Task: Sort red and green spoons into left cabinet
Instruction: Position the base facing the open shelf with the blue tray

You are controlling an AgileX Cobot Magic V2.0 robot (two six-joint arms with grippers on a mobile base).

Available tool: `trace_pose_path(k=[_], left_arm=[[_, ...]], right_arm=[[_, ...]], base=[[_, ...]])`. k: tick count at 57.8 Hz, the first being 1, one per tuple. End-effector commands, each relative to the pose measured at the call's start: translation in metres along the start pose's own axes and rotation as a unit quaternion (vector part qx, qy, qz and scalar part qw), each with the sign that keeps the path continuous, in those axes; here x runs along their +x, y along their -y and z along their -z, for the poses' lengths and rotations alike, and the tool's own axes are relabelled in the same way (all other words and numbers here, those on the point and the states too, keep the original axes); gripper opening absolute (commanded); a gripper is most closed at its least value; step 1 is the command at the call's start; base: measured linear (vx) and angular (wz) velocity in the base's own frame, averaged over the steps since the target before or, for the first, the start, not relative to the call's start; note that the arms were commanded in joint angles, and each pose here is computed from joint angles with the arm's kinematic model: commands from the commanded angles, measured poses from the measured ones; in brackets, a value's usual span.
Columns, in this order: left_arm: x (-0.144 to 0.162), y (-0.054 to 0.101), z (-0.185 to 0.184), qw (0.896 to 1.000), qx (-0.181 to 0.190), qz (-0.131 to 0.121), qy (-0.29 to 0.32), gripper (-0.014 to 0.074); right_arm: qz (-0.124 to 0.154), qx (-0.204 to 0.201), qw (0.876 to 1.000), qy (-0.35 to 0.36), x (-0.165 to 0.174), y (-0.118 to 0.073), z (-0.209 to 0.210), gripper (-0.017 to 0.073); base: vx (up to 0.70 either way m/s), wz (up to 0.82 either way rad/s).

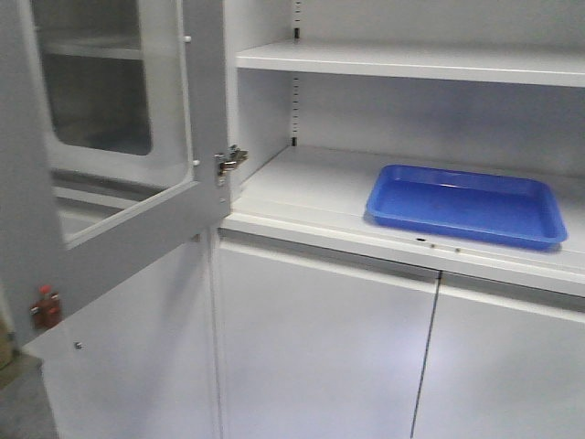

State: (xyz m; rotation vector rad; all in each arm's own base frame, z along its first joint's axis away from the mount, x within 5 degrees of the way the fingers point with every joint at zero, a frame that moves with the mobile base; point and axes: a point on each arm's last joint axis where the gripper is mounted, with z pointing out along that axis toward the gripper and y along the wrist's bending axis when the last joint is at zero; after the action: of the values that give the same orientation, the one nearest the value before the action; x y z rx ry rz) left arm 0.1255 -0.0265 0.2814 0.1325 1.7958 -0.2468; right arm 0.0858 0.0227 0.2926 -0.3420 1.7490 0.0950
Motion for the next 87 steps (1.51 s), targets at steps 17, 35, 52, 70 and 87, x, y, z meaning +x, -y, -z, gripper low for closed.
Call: trace_pose_path(k=[17, 35, 52, 70, 87], left_arm=[[-0.0131, -0.0017, 0.0014, 0.999, -0.014, 0.008, 0.032, 0.0000], [-0.0131, -0.0017, 0.0014, 0.999, -0.014, 0.008, 0.032, 0.0000], [-0.0131, -0.0016, 0.0014, 0.999, -0.014, 0.008, 0.032, 0.0000], [-0.0131, -0.0016, 0.0014, 0.999, -0.014, 0.008, 0.032, 0.0000], [-0.0131, -0.0016, 0.0014, 0.999, -0.014, 0.008, 0.032, 0.0000]], right_arm=[[0.001, 0.009, 0.998, 0.054, -0.0176, 0.0025, 0.0027, 0.0003], [0.001, 0.008, 0.999, 0.051, -0.0171, 0.0025, 0.0026, 0.0003], [0.001, 0.008, 0.999, 0.051, -0.0171, 0.0025, 0.0026, 0.0003], [0.001, 0.008, 0.999, 0.051, -0.0170, 0.0025, 0.0026, 0.0003], [0.001, 0.008, 0.999, 0.051, -0.0170, 0.0025, 0.0026, 0.0003]], base=[[0.35, -0.54], [0.36, -0.24], [0.37, -0.15], [0.28, -0.17], [0.16, -0.07]])
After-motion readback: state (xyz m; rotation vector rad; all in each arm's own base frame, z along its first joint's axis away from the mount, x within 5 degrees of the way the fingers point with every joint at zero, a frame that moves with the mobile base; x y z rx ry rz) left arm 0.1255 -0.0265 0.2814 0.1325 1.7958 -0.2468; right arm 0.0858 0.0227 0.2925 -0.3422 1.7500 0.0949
